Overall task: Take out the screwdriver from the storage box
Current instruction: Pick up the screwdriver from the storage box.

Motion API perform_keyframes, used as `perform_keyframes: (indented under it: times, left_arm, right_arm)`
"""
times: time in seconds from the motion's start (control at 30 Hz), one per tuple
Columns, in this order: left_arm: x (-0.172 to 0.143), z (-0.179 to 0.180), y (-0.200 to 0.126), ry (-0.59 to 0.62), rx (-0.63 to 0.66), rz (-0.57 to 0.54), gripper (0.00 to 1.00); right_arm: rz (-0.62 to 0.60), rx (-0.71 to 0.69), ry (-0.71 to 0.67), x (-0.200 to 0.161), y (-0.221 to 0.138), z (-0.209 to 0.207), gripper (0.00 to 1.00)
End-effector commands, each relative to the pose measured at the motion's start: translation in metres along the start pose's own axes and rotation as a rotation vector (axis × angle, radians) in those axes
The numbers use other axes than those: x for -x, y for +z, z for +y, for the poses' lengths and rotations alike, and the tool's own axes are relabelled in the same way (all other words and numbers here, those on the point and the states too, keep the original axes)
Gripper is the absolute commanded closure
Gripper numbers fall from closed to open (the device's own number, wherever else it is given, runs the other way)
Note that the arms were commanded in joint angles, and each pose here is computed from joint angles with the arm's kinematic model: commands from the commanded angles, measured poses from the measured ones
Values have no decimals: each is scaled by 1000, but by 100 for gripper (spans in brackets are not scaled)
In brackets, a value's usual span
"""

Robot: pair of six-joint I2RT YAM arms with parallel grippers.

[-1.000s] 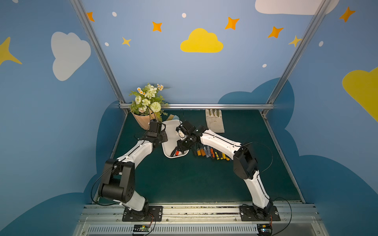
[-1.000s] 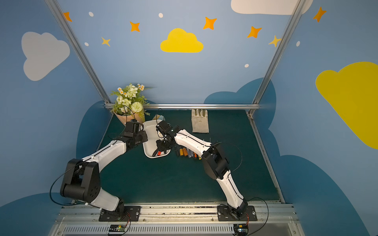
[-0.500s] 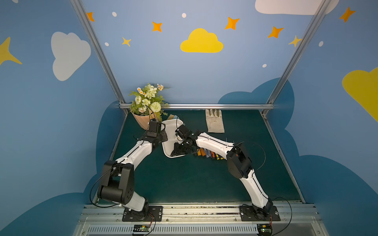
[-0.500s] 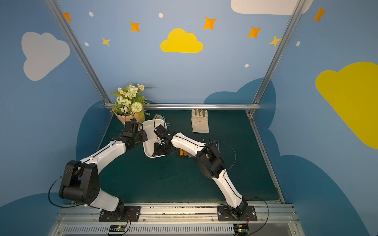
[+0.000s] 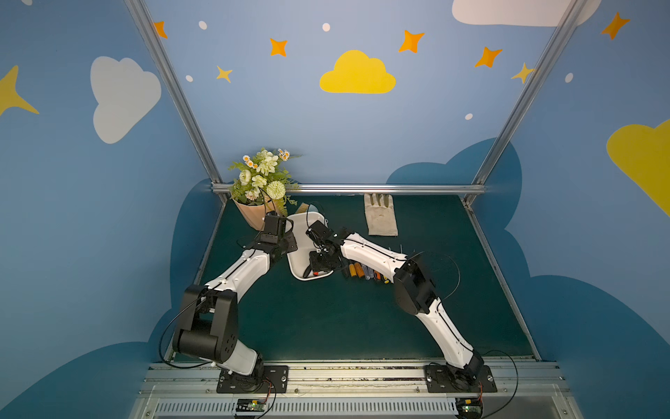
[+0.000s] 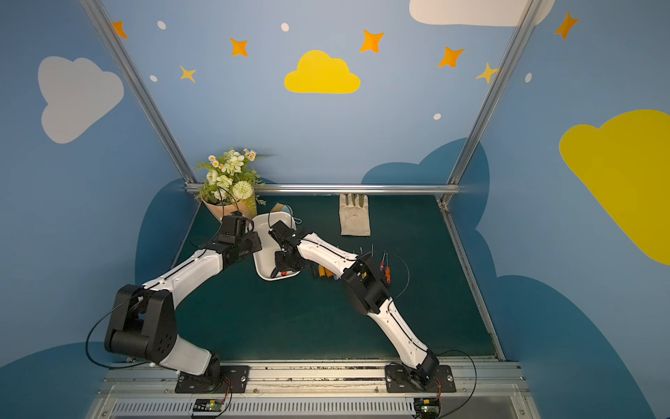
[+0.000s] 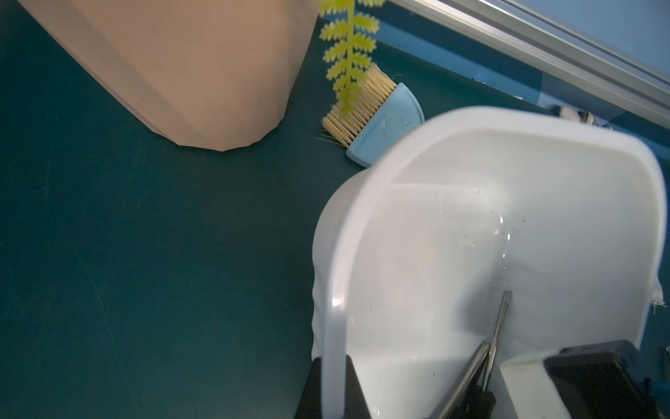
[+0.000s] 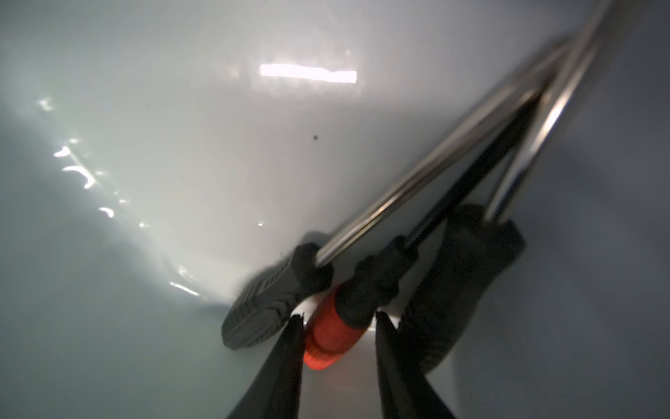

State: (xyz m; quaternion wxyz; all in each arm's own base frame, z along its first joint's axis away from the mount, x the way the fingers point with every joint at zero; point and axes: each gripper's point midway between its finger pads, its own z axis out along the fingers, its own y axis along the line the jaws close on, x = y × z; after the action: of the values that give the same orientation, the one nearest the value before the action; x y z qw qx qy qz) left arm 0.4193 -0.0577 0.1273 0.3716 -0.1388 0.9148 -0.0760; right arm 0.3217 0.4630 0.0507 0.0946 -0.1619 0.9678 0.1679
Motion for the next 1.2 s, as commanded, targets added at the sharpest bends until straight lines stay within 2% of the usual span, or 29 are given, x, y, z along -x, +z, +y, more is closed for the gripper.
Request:
perform_keyframes:
  times: [0.0, 0.13, 0.27, 0.4, 0.6, 0.97, 1.17]
  left_arm:
    - [17, -10, -9, -22, -42, -54, 98]
    - [17, -10, -9, -25, -46, -51, 98]
    - [17, -9, -9, -23, -42, -53, 98]
    - [17, -9, -9, -24, -40, -53, 98]
    - [18, -4, -8, -27, -21, -57, 98]
    - [21, 7, -8, -70, 8, -59, 98]
    - [20, 9, -7, -71, 11, -56, 98]
  right_arm:
    - [-5, -82, -25, 1, 12, -13, 63]
    - [-32, -110, -61, 9, 20, -15, 64]
    - [-29, -133, -69, 9, 28, -22, 72]
    - [-43, -136, -102, 9, 26, -20, 86]
    - [-101, -108, -158, 13, 8, -8, 99]
    - [-232, -88, -239, 27, -60, 5, 100]
    - [-250, -45, -255, 31, -76, 15, 100]
